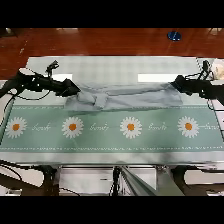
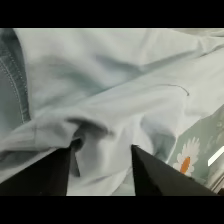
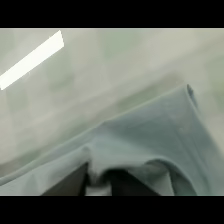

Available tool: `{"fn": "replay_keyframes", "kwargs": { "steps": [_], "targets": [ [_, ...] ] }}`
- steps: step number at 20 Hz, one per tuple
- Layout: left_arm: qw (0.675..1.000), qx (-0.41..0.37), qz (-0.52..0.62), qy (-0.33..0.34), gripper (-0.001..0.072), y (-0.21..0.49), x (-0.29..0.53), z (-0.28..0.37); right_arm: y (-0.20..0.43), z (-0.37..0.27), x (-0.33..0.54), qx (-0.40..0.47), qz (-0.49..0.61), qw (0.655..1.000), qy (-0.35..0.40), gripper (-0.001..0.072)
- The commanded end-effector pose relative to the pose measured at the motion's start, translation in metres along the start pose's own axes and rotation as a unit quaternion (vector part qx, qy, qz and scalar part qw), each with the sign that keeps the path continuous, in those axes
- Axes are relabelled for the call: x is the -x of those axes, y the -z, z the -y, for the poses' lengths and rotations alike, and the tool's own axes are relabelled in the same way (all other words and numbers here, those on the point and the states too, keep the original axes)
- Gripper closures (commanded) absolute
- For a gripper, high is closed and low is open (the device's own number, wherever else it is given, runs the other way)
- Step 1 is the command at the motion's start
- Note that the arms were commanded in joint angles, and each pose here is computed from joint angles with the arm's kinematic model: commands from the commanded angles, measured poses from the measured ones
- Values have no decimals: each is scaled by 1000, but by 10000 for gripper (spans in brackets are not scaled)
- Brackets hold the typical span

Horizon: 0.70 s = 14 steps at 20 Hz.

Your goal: Fold the shirts.

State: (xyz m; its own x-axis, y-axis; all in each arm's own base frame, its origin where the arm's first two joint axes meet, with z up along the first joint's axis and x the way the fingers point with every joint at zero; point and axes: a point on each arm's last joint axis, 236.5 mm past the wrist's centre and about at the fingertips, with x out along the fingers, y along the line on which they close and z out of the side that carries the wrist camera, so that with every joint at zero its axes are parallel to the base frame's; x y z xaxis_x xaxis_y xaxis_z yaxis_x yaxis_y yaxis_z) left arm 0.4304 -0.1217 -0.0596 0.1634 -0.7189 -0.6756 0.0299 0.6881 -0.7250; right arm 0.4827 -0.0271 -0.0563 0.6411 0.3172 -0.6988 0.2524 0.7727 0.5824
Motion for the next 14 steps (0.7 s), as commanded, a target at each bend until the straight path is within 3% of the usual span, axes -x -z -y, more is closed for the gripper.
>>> {"fn": "replay_keyframes", "kwargs": {
  "steps": [1,2,4,7,12,14],
  "targets": [
    [1000,-1,-18,6,237,5,16,-3,-7,-3,9,16,2,1000,0,264],
    [1000,-6,-18,-3,253,4,32,-8,-19,-1,24,34,11,999,6,226],
    [999,-3,11,-47,253,-7,75,-28,-39,19,61,66,9,997,48,226],
    [994,-3,77,-84,254,-19,131,-33,-25,69,97,85,-83,985,127,139],
    [990,-43,97,-89,254,-20,146,1,23,90,74,37,-191,977,91,124],
    [991,-63,87,-85,254,-18,135,17,31,80,52,4,-197,979,42,124]
  ]
}}
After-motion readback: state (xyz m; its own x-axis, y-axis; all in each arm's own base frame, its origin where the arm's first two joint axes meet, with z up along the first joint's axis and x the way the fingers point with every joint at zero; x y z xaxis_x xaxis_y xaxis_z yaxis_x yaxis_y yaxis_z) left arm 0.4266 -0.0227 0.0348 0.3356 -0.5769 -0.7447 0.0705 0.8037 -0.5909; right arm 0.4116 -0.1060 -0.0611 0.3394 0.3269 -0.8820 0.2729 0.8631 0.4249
